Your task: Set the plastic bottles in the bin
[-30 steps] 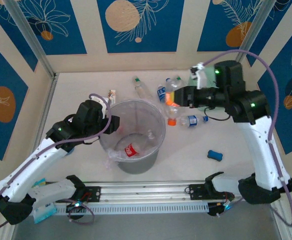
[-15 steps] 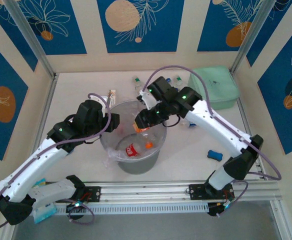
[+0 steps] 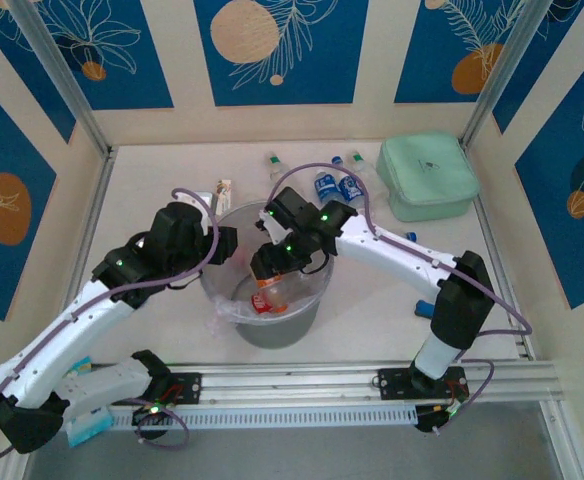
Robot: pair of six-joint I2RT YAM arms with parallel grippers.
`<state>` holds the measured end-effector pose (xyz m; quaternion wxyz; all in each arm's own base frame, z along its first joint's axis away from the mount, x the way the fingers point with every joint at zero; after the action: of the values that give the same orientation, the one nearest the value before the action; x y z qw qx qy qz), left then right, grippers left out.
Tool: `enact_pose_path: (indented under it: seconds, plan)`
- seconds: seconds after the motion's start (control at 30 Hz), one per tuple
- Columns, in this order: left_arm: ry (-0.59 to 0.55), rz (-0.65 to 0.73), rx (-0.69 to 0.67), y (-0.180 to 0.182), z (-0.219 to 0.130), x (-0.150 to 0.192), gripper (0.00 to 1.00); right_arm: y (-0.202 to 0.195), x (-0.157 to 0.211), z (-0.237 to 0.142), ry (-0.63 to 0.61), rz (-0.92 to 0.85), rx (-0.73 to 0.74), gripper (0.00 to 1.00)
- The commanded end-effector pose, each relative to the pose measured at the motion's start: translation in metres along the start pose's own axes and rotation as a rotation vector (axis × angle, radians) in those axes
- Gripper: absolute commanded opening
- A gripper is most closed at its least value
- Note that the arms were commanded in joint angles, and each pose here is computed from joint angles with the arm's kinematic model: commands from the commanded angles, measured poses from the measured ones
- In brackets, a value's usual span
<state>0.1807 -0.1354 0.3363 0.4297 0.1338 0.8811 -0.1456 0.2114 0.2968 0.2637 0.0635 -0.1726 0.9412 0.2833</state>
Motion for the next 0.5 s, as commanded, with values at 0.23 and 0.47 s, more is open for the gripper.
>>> enact_pose_path:
  seconds: [0.23,0.47]
  plan:
    - [0.074,-0.001,-0.016,0.003,0.007,0.015,0.48,0.013,0.005,-0.045,-0.081,-0.034,0.016,0.78]
    - [0.070,0.002,-0.022,0.003,0.007,0.013,0.47,0.027,0.011,-0.097,-0.175,-0.079,-0.017,0.81]
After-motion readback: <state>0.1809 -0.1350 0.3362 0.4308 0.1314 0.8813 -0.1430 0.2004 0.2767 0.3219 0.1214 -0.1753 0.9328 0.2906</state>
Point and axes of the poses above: each hand's point on the last joint's axis, 136 mm out from that joint toward the fingers, its own z axis out along the fingers, its own y axis along the line the jaws close on, x = y × z, the point moved 10 cm from there along -z, back along the fingers, and after that the axes turned 8 degrees about z, right-handed, at the moved point
